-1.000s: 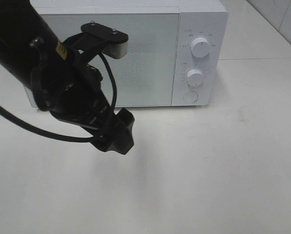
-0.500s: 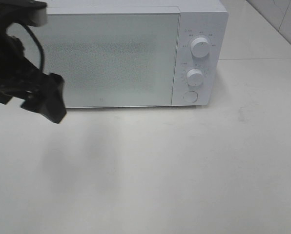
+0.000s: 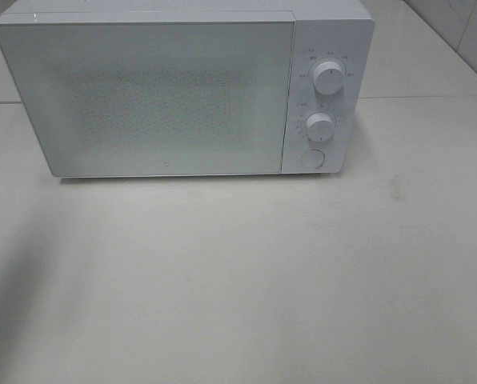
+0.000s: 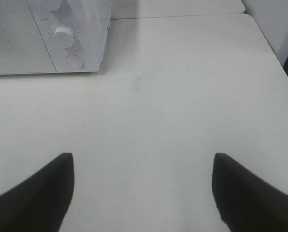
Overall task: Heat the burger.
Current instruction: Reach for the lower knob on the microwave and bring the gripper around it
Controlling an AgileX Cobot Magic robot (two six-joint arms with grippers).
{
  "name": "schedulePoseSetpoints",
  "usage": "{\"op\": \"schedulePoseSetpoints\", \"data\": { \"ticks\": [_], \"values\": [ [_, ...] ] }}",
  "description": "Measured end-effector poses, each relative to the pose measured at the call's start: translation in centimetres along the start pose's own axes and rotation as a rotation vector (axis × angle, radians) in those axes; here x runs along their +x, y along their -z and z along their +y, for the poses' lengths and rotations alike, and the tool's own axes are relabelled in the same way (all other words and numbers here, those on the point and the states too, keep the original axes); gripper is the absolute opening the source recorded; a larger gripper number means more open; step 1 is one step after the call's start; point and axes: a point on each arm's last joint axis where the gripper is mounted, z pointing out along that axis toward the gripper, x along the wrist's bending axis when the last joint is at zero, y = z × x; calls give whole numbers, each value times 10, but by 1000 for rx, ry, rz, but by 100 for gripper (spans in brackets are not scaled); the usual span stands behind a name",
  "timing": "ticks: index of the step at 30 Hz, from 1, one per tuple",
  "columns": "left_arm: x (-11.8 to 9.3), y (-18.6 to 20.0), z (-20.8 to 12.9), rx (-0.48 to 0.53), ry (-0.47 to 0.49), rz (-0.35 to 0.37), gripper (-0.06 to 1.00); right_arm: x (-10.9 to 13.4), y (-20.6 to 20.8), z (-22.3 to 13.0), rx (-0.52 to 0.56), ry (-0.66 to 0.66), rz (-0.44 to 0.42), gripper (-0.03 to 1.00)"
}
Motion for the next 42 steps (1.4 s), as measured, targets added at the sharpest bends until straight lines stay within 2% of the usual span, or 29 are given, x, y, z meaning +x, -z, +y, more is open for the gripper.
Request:
{"op": "schedulePoseSetpoints", "data": {
  "ticks": [7, 8, 17, 20, 23, 26, 29, 30, 31, 34, 37, 41, 42],
  "values": [
    [2, -9, -43, 29, 26, -7, 99, 0, 0, 0, 0, 0, 0, 75],
    [2, -12, -58, 40, 28, -8, 99, 0, 0, 0, 0, 0, 0, 75],
    [1, -18, -102, 14, 26, -5, 99, 0, 0, 0, 0, 0, 0, 75],
    [0, -9, -119, -71, 12, 8, 99, 0, 0, 0, 0, 0, 0, 75],
    [1, -6, -122, -98, 6, 15, 99, 0, 0, 0, 0, 0, 0, 75],
    [0, 11, -136, -229, -12, 35, 99, 0, 0, 0, 0, 0, 0, 75],
    [0, 13, -139, -252, -14, 36, 99, 0, 0, 0, 0, 0, 0, 75],
    [-1, 20, -145, -308, -18, 37, 99, 0, 0, 0, 0, 0, 0, 75],
    [-3, 25, -151, -358, -19, 27, 99, 0, 0, 0, 0, 0, 0, 75],
    [-4, 27, -155, -385, -18, 18, 99, 0, 0, 0, 0, 0, 0, 75],
    [-10, 38, -170, -504, -15, -32, 99, 0, 0, 0, 0, 0, 0, 75],
    [-11, 44, -180, -582, -24, -33, 99, 0, 0, 0, 0, 0, 0, 75],
    [-12, 48, -189, -645, -31, -33, 99, 0, 0, 0, 0, 0, 0, 75]
  ]
}}
